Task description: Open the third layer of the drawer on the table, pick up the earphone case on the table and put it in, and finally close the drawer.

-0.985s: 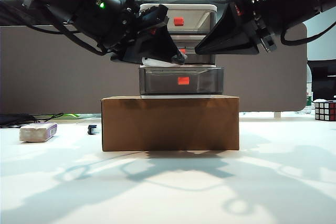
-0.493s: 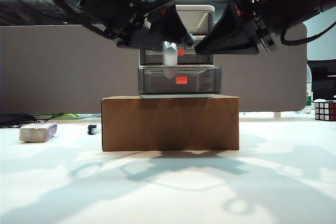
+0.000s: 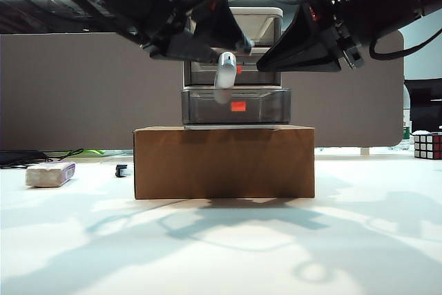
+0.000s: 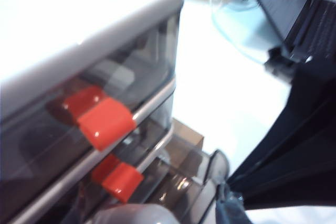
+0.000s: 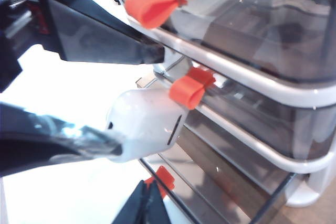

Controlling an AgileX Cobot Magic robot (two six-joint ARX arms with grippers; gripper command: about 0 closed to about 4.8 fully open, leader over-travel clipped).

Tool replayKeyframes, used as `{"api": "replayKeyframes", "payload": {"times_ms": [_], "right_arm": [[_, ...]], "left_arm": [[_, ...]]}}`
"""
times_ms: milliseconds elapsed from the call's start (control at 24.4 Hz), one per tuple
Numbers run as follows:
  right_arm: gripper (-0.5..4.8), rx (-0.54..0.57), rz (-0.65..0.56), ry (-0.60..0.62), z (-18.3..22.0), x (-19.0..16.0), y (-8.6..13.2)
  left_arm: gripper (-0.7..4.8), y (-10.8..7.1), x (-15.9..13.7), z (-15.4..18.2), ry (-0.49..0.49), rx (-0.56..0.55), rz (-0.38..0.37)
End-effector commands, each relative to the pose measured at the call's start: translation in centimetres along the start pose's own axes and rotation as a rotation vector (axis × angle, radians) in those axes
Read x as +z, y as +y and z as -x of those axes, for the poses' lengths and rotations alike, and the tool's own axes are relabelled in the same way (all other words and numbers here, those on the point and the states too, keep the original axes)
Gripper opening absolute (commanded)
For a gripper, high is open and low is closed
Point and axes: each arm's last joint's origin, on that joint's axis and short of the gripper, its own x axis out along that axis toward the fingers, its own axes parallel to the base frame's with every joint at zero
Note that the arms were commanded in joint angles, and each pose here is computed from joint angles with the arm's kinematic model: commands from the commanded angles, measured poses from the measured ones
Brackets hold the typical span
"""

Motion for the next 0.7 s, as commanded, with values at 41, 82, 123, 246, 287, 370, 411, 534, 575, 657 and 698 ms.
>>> {"api": "replayKeyframes", "payload": {"times_ms": [41, 82, 123, 246, 287, 370, 411, 534, 575, 657, 698], "right_arm": [[-0.05, 0.008, 0.015, -0.018, 0.1, 0.35, 0.12], [-0.05, 0.008, 0.015, -0.018, 0.1, 0.35, 0.12], [-0.06, 0.009, 0.016, -0.018, 0.1, 0.35, 0.13], [-0.05, 0.012, 0.017, -0.02, 0.17, 0.41, 0.18], [-0.05, 0.012, 0.018, -0.021, 0.19, 0.43, 0.2], [-0.05, 0.012, 0.019, -0.023, 0.23, 0.46, 0.22], [-0.06, 0.012, 0.019, -0.023, 0.23, 0.46, 0.22], [-0.05, 0.012, 0.019, -0.023, 0.23, 0.46, 0.22], [-0.05, 0.012, 0.019, -0.023, 0.23, 0.46, 0.22], [-0.05, 0.012, 0.02, -0.025, 0.3, 0.52, 0.27], [-0.05, 0.012, 0.023, -0.029, 0.37, 0.59, 0.32]], "left_arm": [[4.14, -0.78, 0.63, 0.09, -0.032, -0.066, -0.014], [4.71, -1.15, 0.68, 0.03, -0.032, -0.081, -0.027], [4.72, -1.32, 0.65, -0.01, -0.028, -0.083, -0.03], [4.71, -1.37, 0.41, -0.02, -0.002, -0.082, -0.019], [4.71, -1.39, 0.29, -0.02, 0.009, -0.083, -0.016], [4.71, -1.41, 0.03, -0.01, 0.036, -0.086, -0.01], [4.71, -1.43, -0.02, -0.01, 0.041, -0.086, -0.009], [4.71, -1.5, -0.03, 0.04, 0.048, -0.074, -0.01], [4.71, -1.52, 0.01, 0.12, 0.05, -0.075, -0.009], [4.69, -1.61, 0.28, 0.7, 0.056, -0.075, -0.008], [4.65, -1.65, 0.4, 0.94, 0.057, -0.076, -0.007]]}}
